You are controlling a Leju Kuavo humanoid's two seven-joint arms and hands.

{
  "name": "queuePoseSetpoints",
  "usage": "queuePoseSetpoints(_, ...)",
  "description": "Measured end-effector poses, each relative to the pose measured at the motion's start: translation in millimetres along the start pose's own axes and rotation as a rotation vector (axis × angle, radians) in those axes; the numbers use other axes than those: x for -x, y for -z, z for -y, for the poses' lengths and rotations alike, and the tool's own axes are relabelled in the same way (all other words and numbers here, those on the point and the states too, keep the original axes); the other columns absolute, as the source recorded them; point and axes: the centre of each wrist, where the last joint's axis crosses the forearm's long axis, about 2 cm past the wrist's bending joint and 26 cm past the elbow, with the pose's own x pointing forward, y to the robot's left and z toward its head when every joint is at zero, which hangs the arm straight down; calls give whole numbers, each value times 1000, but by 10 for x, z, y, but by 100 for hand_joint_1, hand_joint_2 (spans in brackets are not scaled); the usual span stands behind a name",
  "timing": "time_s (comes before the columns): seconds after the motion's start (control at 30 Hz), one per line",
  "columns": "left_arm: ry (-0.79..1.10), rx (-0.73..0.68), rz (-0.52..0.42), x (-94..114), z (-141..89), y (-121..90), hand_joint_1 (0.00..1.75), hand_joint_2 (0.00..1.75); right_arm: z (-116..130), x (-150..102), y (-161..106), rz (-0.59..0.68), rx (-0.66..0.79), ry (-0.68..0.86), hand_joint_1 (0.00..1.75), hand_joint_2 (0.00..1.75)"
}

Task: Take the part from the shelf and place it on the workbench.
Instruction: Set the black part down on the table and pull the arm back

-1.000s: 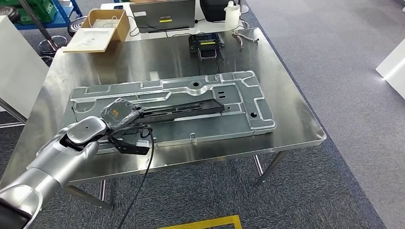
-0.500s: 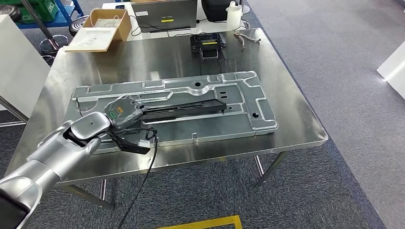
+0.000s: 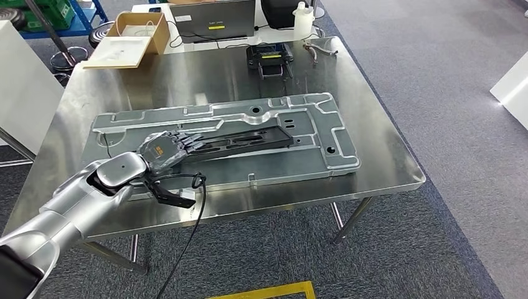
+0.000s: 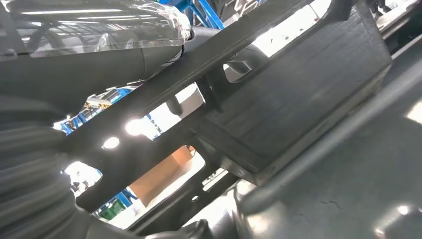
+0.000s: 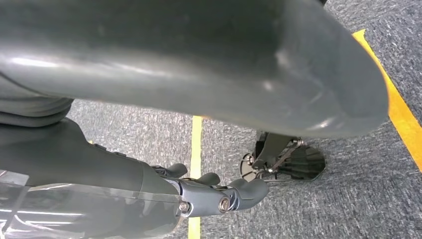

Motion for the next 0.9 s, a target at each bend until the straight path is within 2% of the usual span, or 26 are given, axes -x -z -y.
queuePoseSetpoints(0.07, -13, 7, 8, 0, 7, -1, 0, 0, 0, -1, 0, 0, 0, 0, 0, 0)
queuePoseSetpoints(0.73, -67, -39, 0, -83, 83, -30, 0, 0, -2, -8, 1, 2, 0, 2, 0, 0)
queuePoseSetpoints(0.9, -164, -104, -1, -148, 60, -36, 0, 0, -2, -8, 1, 3, 0, 5, 0, 0)
